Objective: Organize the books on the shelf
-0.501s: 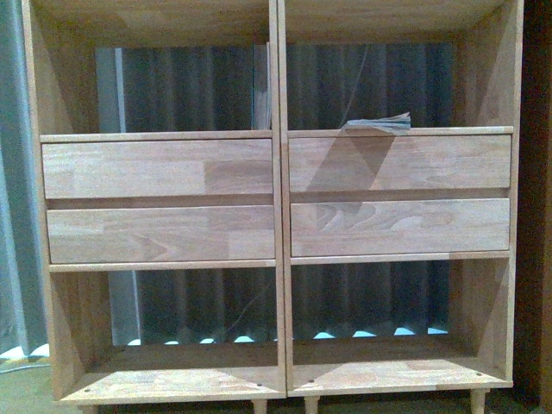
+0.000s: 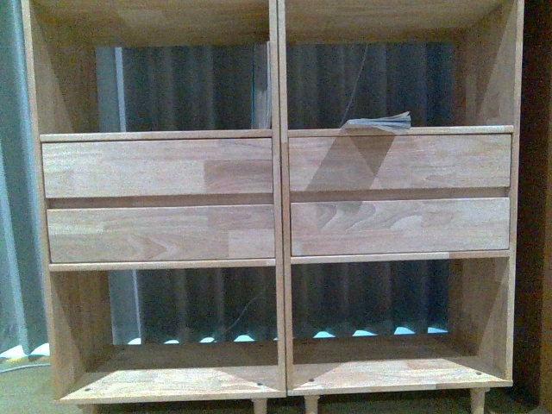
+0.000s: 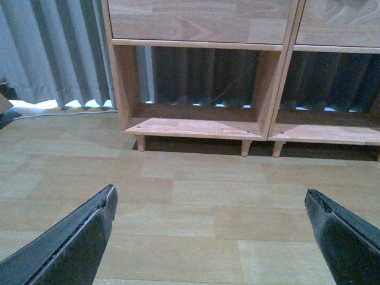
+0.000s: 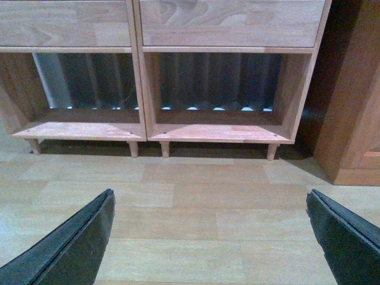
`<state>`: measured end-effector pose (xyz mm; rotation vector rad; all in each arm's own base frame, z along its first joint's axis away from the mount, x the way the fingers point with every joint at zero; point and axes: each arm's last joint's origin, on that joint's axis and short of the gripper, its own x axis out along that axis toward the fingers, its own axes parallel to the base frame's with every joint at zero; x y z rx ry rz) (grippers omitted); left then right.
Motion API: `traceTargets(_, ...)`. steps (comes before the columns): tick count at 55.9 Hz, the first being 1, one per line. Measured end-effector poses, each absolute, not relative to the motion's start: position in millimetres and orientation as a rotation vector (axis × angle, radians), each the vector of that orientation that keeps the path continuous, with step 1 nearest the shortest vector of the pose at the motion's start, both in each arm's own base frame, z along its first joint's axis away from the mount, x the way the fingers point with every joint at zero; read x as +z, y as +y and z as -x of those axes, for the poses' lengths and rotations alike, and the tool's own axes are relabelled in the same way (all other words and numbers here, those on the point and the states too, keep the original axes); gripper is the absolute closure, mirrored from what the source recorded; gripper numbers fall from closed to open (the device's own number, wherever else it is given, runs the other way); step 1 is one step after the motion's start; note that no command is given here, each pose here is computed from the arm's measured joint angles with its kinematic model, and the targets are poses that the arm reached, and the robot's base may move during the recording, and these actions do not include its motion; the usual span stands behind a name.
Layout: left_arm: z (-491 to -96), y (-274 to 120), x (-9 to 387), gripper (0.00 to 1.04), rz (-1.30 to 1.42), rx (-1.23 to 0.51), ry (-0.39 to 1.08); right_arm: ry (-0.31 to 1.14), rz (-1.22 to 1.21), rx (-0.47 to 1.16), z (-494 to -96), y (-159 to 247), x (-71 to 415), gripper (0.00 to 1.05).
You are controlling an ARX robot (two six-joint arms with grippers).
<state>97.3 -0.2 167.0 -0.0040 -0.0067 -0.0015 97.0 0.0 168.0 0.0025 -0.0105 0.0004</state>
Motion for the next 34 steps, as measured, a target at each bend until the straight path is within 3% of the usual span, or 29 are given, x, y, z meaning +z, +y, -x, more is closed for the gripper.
traceTargets(34, -97.3, -0.2, 167.0, 0.07, 0.004, -0.002, -0.007, -0.010, -0.003, 0.000, -97.0, 0.0, 168.0, 0.07)
